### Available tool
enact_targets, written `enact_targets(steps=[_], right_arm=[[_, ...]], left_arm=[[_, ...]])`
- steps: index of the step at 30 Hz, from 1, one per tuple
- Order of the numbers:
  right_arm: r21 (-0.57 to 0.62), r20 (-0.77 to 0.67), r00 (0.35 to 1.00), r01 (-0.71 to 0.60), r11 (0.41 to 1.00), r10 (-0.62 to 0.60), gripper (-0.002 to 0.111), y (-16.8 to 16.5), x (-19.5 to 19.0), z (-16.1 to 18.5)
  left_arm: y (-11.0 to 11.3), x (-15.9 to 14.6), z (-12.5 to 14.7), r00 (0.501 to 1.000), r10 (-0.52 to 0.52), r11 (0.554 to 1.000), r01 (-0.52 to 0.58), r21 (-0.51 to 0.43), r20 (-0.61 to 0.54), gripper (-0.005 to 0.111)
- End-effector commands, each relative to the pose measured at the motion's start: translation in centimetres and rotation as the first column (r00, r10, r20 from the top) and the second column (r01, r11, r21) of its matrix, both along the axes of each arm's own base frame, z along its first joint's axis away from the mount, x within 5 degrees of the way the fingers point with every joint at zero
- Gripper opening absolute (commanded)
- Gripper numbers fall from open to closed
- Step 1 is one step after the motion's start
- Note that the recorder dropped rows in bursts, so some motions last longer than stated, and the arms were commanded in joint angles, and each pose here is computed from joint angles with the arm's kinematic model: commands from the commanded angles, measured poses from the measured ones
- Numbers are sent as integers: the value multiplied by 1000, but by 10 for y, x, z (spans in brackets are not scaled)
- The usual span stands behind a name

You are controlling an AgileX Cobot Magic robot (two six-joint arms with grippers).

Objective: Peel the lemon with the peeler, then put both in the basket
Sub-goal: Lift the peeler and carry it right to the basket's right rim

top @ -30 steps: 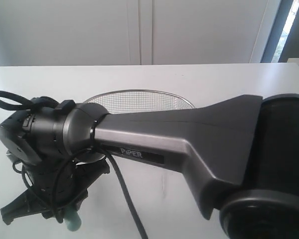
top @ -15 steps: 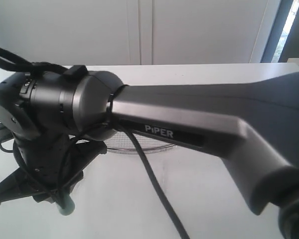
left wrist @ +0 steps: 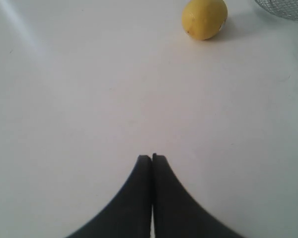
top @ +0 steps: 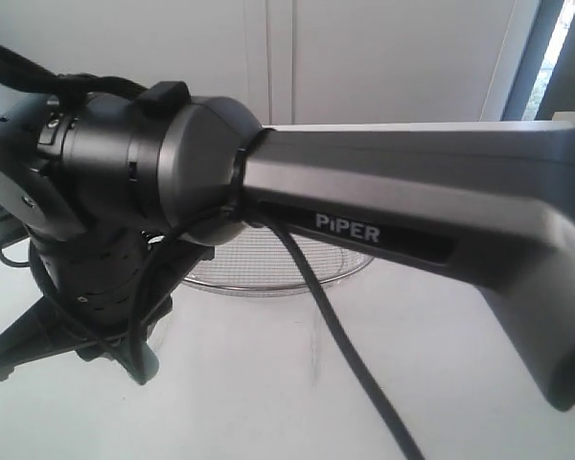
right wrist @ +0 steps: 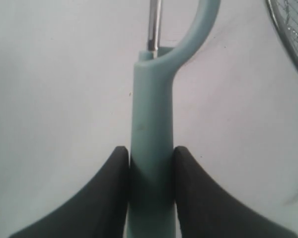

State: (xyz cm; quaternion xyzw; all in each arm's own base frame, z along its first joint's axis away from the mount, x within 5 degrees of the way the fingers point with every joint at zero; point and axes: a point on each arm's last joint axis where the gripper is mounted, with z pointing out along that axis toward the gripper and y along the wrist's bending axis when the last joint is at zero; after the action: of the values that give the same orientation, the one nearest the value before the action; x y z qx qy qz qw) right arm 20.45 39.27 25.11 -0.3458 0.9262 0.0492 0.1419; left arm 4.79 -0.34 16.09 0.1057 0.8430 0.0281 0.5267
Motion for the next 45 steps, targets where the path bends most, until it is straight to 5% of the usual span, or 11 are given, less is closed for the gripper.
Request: enact_targets(steps=[1,28,45], right_arm=[[13,28,1000,4,1000,-5,0,-11,10,15],[112,32,960,274,955,-279,0,-133,122,55],[133,28,894,439,888,-447,0,-229,117,50]], left_arm=[[0,-1,-5,1000,1,1000,-1,-4,-28,0],[0,-1,-5,1000,1,1000,-1,-4,-28,0],[0,-1,-5,1000,1,1000,-1,-4,-28,0]])
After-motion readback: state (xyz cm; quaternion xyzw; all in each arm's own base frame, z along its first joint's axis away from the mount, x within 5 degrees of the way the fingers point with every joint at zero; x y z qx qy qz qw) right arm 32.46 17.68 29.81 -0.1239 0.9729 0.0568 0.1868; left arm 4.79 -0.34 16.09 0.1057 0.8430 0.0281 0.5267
